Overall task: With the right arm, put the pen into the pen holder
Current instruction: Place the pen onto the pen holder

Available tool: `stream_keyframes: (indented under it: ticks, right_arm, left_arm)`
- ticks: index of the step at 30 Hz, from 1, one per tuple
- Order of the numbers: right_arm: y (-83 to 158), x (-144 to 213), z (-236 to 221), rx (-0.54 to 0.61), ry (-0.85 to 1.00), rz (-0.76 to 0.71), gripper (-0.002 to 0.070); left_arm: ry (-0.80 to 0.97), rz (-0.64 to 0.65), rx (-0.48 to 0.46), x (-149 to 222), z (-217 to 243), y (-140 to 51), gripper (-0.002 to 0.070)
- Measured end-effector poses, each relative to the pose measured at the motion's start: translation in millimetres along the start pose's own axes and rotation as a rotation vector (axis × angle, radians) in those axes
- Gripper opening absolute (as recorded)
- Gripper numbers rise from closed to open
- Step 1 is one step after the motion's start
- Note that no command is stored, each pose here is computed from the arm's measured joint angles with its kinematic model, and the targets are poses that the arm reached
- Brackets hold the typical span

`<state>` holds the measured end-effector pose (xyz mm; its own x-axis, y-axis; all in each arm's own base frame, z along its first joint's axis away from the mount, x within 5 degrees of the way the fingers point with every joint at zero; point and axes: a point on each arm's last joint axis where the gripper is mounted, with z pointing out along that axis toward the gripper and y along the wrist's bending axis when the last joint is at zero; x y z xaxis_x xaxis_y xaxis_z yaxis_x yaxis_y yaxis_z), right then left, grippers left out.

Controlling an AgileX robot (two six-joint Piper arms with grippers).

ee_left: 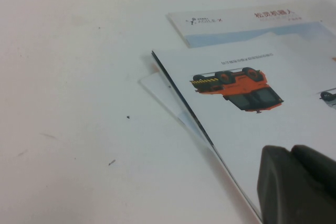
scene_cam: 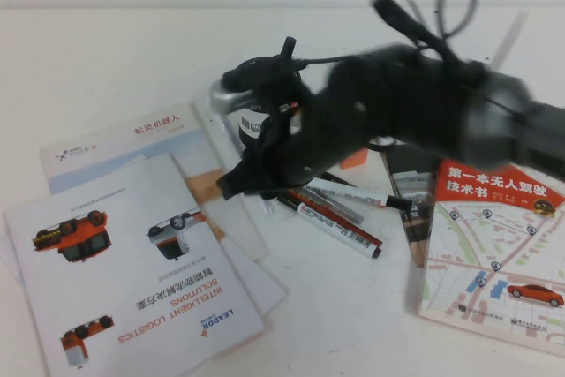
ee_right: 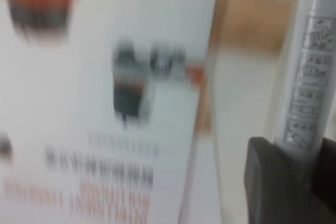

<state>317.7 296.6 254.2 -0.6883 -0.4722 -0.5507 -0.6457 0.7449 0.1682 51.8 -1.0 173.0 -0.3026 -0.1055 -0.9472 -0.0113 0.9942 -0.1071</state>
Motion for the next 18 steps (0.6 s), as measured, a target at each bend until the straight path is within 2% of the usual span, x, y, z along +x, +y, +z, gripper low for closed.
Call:
stream_keyframes:
  ticks: [5,7,10,12,18]
  right_arm:
    - [8.7,26.6,-39.6,0.016,-0.490,0.012,0.0116]
    - [9.5,43.0,-45.0,0.035,-0.692,-0.003,0.0116]
    - [9.4,49.4,-57.5,0.053,-1.007,-0.033,0.0115]
    - [5.2,45.9,-56.9,0.068,-1.093,-0.024,0.0115]
    - [-14.2,13.4,-37.4,0.118,-1.143,-0.018,0.0115]
  left_arm:
    - [0.000,0.000,0.000,0.0,0.0,0.0,-0.0003]
    - [0.000,0.000,0.000,0.0,0.0,0.0,-0.0002]
    - [0.000,0.000,0.000,0.0,0.0,0.0,-0.0002]
    - [0.000,0.000,0.000,0.0,0.0,0.0,-0.0002]
    - [0.000,0.000,0.000,0.0,0.0,0.0,-0.0002]
